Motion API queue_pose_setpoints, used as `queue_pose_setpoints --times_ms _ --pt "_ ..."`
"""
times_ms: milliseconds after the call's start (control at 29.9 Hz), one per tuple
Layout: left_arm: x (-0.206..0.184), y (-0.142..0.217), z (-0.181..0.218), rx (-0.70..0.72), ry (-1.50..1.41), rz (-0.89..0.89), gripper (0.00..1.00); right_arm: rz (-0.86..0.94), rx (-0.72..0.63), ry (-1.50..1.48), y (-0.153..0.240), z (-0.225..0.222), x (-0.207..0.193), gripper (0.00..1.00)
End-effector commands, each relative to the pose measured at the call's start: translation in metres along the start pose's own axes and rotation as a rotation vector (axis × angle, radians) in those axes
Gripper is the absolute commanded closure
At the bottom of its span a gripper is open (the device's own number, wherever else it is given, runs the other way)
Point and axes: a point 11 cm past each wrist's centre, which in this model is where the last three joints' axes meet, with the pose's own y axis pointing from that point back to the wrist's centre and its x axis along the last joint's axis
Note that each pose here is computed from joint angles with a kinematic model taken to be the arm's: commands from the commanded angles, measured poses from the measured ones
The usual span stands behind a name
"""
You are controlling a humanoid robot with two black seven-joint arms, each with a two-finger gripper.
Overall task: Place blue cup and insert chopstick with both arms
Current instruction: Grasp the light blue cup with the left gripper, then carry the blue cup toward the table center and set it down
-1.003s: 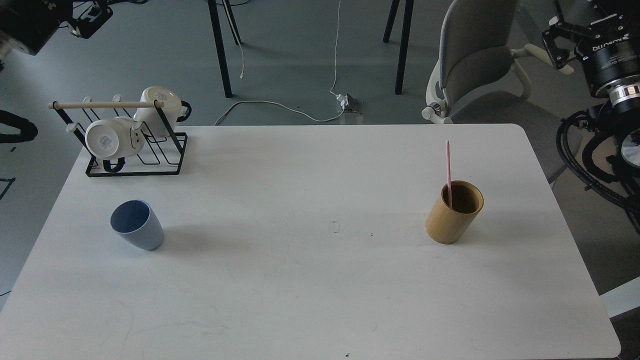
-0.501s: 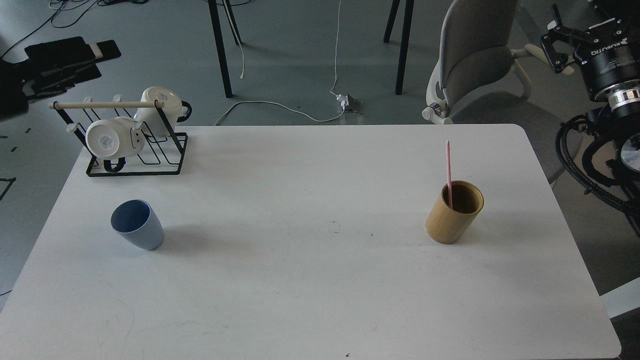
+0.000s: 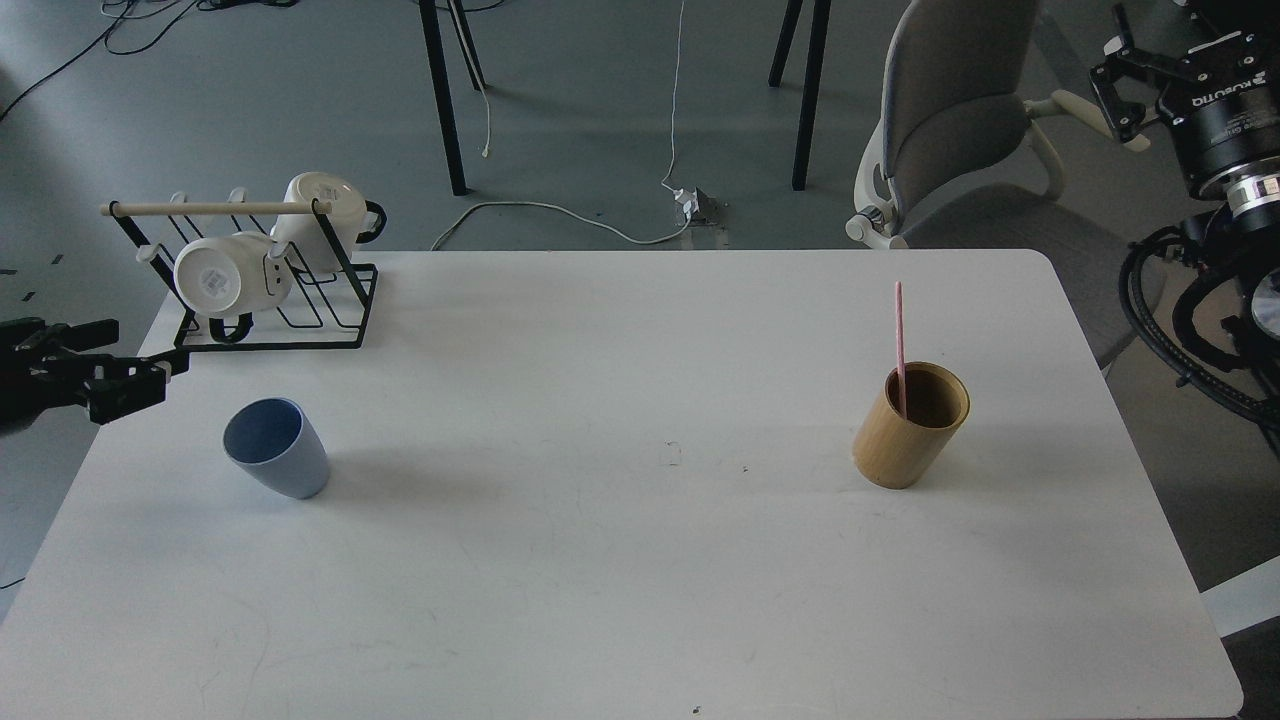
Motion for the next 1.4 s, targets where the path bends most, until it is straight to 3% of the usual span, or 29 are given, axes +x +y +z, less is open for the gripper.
queue_pose_setpoints --times_ms 0,201,568,869,1103,1370 --pt "-0.019 -0.023 -0.003 0.007 0.017 -0.033 0.29 0.001 0.003 -0.001 0.001 -0.001 0.001 0.0" --pt "-0.028 -0.034 0.001 -0.013 0.031 -0.049 0.34 -0.012 0.017 -0.012 -0.002 -0.003 -0.004 0.0" --pt "-0.045 -0.037 0.023 -0.084 0.043 -0.082 0.35 -0.013 0.012 -0.01 -0.002 -0.002 -0.004 0.0" --pt "-0.052 -0.041 0.025 -0.084 0.047 -0.093 0.56 -0.033 0.017 0.012 -0.002 -0.014 -0.011 0.0" --pt "-0.054 -0.05 0.033 -0.104 0.054 -0.092 0.65 -0.035 0.017 0.013 -0.002 -0.014 -0.011 0.0" --pt "-0.059 -0.055 0.036 -0.105 0.061 -0.101 0.65 -0.033 0.021 0.018 -0.002 -0.018 -0.011 0.0"
